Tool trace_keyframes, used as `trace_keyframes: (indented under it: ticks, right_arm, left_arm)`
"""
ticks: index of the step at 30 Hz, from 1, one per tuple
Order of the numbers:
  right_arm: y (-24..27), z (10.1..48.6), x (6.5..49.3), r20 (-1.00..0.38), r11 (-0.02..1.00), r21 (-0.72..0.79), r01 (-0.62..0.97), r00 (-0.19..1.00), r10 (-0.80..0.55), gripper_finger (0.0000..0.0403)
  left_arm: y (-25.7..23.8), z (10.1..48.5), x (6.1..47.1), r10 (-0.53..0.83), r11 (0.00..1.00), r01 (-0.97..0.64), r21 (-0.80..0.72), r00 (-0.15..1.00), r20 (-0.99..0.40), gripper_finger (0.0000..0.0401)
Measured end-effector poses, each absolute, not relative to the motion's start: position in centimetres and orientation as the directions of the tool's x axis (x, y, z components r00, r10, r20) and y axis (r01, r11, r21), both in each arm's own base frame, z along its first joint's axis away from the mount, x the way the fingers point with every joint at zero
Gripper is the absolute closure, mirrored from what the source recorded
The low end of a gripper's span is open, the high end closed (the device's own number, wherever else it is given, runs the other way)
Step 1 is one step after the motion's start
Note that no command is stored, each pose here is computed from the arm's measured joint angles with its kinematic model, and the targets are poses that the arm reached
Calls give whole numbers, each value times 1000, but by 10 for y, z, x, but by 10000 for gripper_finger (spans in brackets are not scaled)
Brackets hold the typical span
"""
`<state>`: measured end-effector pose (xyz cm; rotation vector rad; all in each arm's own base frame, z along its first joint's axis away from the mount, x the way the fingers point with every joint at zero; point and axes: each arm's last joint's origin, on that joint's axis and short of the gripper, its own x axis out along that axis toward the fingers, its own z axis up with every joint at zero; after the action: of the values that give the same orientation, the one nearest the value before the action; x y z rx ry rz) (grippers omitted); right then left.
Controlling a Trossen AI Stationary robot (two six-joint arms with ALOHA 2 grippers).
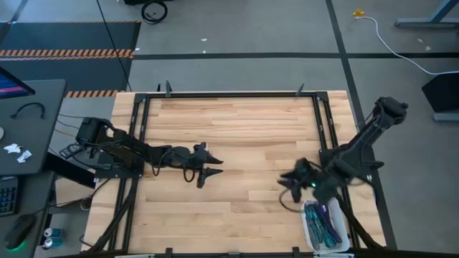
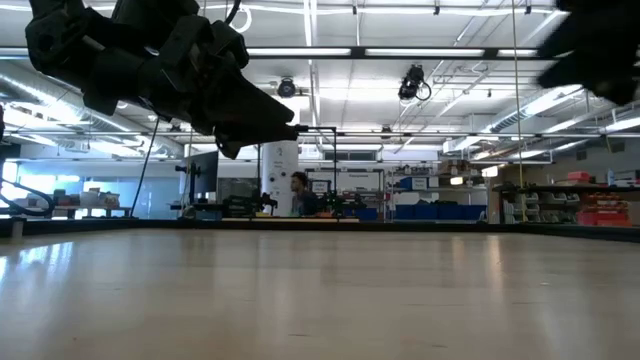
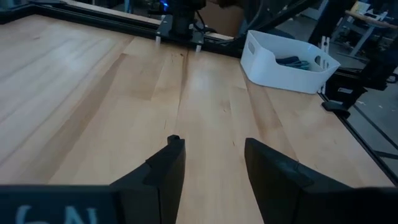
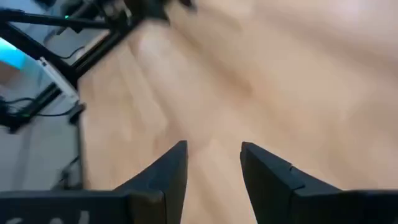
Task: Pick and place USB-C Cables
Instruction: Return to Home Position
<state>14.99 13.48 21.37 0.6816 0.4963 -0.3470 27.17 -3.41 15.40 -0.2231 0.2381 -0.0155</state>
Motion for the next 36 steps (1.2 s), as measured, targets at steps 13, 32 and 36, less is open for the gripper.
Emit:
trace_keyframes:
  ticks: [13, 32, 36]
  right_arm:
    - [26, 269, 131, -177, 971, 229, 73, 984, -32, 365]
    - [14, 185, 94, 144, 984, 162, -73, 988, 49, 401]
    - [10, 175, 97, 98, 987, 157, -40, 995, 24, 401]
  left_arm:
    - [-33, 156, 272, -29, 971, -23, -237, 977, -213, 229]
    - [-27, 159, 273, 24, 965, -70, -254, 983, -180, 229]
    - [-9, 165, 274, 29, 961, -69, -269, 988, -150, 229]
